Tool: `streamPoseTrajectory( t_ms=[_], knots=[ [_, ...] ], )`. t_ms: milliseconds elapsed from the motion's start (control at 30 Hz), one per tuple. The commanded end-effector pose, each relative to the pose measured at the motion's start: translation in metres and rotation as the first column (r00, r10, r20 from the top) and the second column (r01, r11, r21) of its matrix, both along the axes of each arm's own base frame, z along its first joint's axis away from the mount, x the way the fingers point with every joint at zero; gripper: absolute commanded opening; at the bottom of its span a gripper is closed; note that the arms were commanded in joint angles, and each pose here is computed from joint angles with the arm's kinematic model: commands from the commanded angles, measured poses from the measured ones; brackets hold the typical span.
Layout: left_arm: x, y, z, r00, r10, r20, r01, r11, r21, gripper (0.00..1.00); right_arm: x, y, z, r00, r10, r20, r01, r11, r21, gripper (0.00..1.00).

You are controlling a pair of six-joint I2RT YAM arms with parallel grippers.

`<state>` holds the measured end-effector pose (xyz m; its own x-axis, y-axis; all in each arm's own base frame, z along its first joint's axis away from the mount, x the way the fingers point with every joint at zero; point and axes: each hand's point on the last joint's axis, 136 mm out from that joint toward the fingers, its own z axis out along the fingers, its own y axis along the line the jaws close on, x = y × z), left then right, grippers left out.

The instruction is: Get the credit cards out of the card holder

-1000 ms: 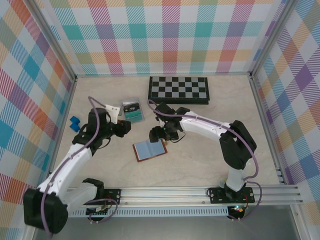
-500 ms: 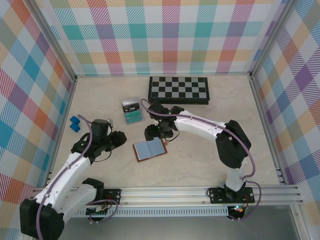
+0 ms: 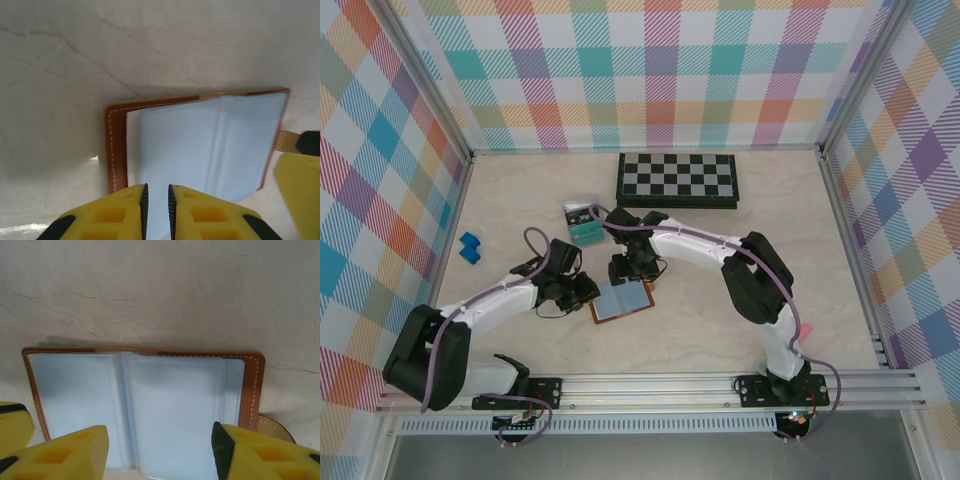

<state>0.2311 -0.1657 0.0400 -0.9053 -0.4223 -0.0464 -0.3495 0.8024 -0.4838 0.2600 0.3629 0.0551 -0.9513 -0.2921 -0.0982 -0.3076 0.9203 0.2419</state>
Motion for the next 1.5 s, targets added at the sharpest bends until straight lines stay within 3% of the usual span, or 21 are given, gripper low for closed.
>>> streamPoseTrajectory(
  t_ms=[0, 467, 867, 1067, 1167, 1333, 1467],
  knots=[
    [0.008, -0.003, -0.002, 0.999, 0.041, -0.010, -0.041, 0.999, 0.006, 0.18, -0.008, -0.007, -0.004, 0.999, 0.010, -0.044, -0.012, 0.999, -0.046, 0.58],
    [0.008, -0.013, -0.019, 0.997, 0.026, -0.070, -0.027, 0.999, -0.021, 0.19, -0.022, -0.009, -0.030, 0.984, 0.043, -0.171, -0.050, 0.998, -0.037, 0.54],
    [0.025, -0.049, 0.002, 0.998, -0.064, 0.003, 0.063, 0.978, -0.197, 0.03, -0.023, -0.006, -0.032, 0.975, 0.047, -0.215, -0.047, 0.999, 0.007, 0.50],
    [0.025, -0.043, 0.000, 0.998, -0.068, -0.007, 0.066, 0.986, -0.153, 0.01, -0.020, -0.007, -0.028, 0.979, 0.030, -0.203, -0.027, 1.000, 0.015, 0.48],
    [0.026, -0.037, 0.004, 0.998, -0.061, -0.004, 0.061, 0.992, -0.108, 0.04, -0.015, -0.008, -0.011, 0.988, 0.011, -0.157, -0.002, 0.998, 0.055, 0.48],
    [0.029, -0.027, 0.028, 0.998, -0.067, 0.012, 0.068, 0.997, -0.043, 0.18, -0.004, -0.008, 0.044, 0.999, -0.018, -0.028, 0.022, 0.986, 0.166, 0.53],
    [0.041, -0.014, 0.060, 0.995, -0.071, 0.064, 0.069, 0.997, 0.032, 0.32, 0.008, -0.020, 0.089, 0.993, -0.076, 0.085, 0.056, 0.975, 0.214, 0.63]
  ],
)
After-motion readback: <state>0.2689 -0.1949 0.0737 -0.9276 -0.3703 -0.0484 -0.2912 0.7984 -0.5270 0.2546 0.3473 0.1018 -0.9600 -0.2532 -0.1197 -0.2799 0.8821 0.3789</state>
